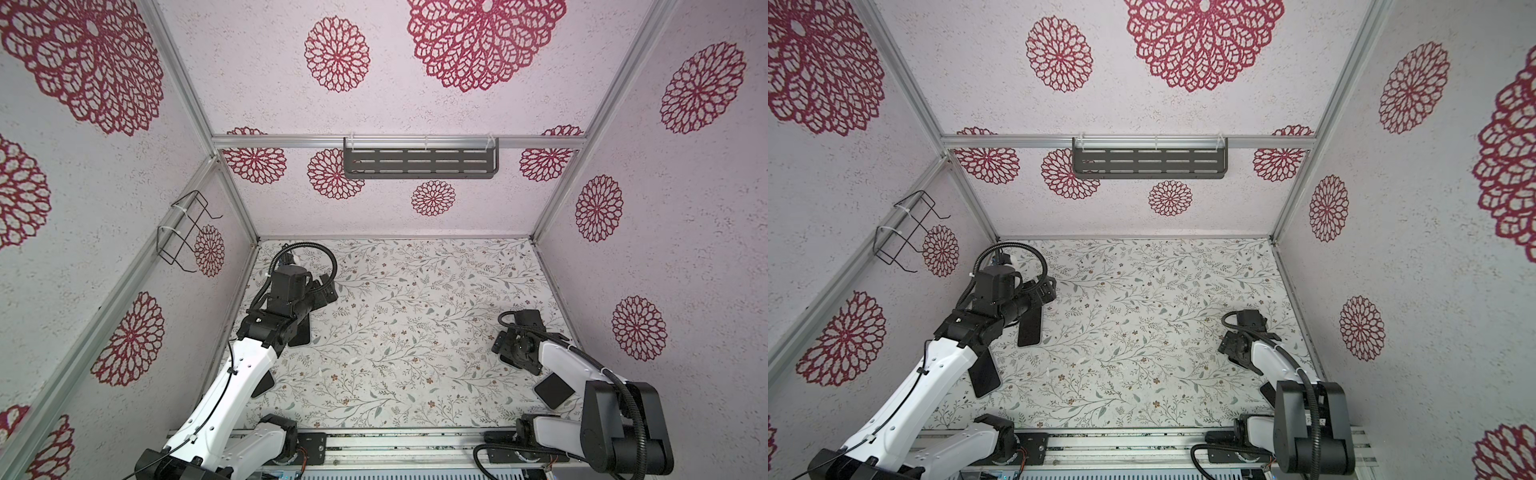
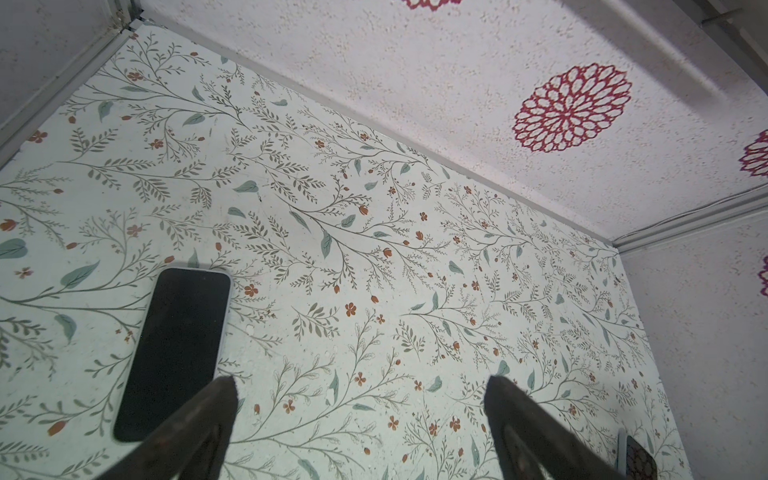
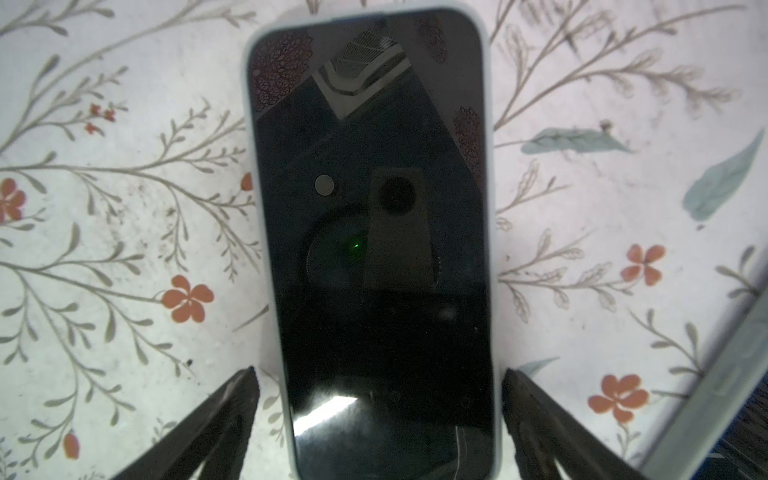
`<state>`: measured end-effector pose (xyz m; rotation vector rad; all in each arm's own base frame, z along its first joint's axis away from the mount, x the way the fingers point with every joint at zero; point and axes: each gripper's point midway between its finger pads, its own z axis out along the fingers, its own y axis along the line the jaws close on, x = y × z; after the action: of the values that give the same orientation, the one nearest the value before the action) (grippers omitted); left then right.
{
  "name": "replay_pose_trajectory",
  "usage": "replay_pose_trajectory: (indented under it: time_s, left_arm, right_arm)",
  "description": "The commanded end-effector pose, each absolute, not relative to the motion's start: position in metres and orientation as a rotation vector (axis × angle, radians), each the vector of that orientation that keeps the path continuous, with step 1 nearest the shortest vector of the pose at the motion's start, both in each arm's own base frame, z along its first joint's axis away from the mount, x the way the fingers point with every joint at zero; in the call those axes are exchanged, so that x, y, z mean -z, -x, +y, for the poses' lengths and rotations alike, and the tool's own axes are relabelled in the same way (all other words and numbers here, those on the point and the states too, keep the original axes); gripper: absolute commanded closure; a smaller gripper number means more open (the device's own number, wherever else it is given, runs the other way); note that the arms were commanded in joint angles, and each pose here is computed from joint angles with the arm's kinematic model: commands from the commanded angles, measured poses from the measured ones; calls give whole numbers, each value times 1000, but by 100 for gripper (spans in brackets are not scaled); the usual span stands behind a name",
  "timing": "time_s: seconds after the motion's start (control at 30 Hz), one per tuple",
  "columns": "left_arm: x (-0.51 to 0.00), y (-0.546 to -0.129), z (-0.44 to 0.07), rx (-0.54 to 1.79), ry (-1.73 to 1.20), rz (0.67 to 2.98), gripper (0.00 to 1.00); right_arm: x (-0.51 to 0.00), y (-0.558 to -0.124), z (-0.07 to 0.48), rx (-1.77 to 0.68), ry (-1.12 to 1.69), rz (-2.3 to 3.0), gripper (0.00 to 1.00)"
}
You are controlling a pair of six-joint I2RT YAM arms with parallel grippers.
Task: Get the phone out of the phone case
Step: 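Lower the right gripper over the cased phone and grip its long edges, then lift the cased phone with the right gripper while the left arm reaches in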
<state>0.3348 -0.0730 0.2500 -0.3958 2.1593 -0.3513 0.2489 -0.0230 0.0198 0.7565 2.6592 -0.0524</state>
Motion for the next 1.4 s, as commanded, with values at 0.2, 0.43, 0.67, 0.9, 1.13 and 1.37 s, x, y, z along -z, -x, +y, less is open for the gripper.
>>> replay_pose_trajectory:
  time_s: [0.2, 0.43, 0.67, 0.9, 1.13, 1.37]
  left_arm:
    - [-260, -336, -75, 364, 394, 2140, 3]
    - [-258, -337, -76, 367, 403, 2145, 3]
    - [-254, -338, -79, 382, 407, 2151, 3]
    - [-251, -341, -86, 428, 406, 2147, 3]
    - [-244, -349, -108, 526, 382, 2148, 3]
    - [-230, -361, -149, 741, 363, 2155, 3]
  right_arm:
    - [-16, -249, -18, 1, -742, 2675, 16]
    - [-12, -250, -4, -115, -705, 2686, 23]
    - [-14, -253, 7, -195, -679, 2682, 31]
    - [-18, -257, 19, -250, -618, 2683, 39]
    - [-22, -262, 38, -235, -510, 2717, 44]
    - [-31, -273, 76, -293, -369, 2704, 48]
